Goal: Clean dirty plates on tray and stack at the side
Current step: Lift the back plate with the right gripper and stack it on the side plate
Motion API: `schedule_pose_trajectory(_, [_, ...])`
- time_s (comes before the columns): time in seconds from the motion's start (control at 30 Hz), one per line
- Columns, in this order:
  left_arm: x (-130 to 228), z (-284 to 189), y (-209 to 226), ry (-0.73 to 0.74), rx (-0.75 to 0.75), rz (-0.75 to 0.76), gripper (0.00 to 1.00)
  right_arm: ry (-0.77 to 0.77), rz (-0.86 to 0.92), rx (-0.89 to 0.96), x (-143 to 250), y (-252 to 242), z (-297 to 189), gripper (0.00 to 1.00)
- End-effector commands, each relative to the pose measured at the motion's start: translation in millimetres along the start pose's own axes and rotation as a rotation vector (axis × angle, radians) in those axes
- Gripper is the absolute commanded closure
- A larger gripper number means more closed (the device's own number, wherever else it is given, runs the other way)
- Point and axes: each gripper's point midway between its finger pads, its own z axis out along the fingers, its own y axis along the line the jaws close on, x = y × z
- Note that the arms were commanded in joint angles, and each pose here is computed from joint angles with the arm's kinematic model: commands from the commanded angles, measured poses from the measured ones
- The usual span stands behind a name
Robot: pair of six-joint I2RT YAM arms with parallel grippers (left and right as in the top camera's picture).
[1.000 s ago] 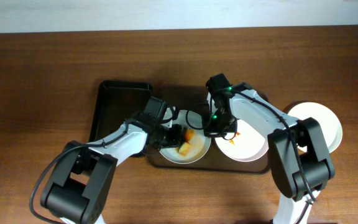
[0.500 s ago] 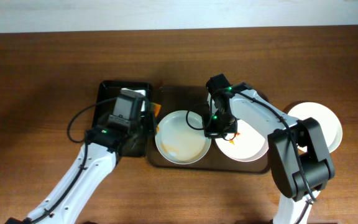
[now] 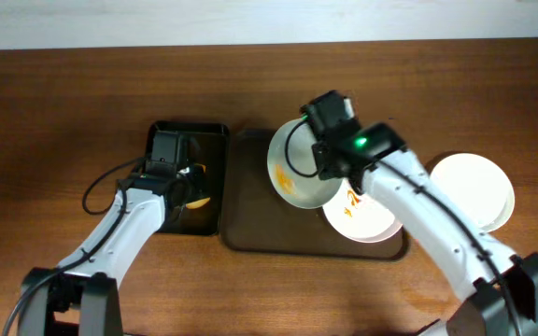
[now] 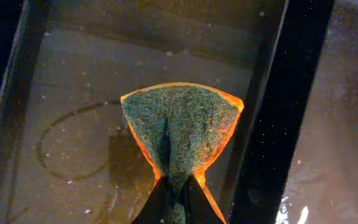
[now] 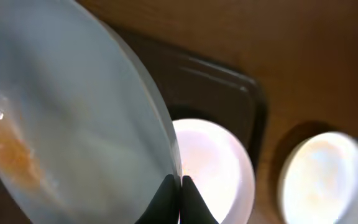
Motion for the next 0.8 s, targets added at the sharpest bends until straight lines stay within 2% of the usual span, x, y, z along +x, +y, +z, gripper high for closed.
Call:
schedule_pose_trajectory(0.0, [1, 3, 5, -0.001, -0.016, 0.012, 1.00, -0.159, -0.079, 0.211, -21, 1, -30, 0.96])
schedule_pose_trajectory(0.1, [1, 3, 5, -0.001, -0.016, 0.012, 1.00, -0.205, -0.046, 0.235, -25, 8, -39, 0.96])
schedule_pose_trajectory(0.17, [2, 3, 5, 0.003, -0.017, 0.012, 1.00, -0.202, 0.070, 0.238, -25, -5, -36, 0.96])
schedule_pose_trajectory(0.33, [3, 3, 3, 0.010, -0.008, 0.012, 1.00, -0.045, 0.366, 0.083, -9, -68, -13, 0.96])
schedule_pose_trajectory(0.5, [3, 3, 3, 0.011, -0.005, 0.012, 1.00, 0.187, 0.742, -0.020, 46, -167, 19, 0.96])
schedule_pose_trajectory(0.63, [4, 3, 3, 0.012, -0.005, 0.012, 1.00, 0.299, 0.992, 0.072, 111, -255, 33, 0.96])
schedule_pose_trajectory(0.73, [4, 3, 3, 0.015, -0.006, 0.013, 1.00, 0.371, 1.151, 0.140, 166, -292, 50, 0.96])
schedule_pose_trajectory(0.77, [4, 3, 3, 0.015, -0.006, 0.013, 1.00, 0.377, 1.167, 0.147, 172, -295, 53, 0.96])
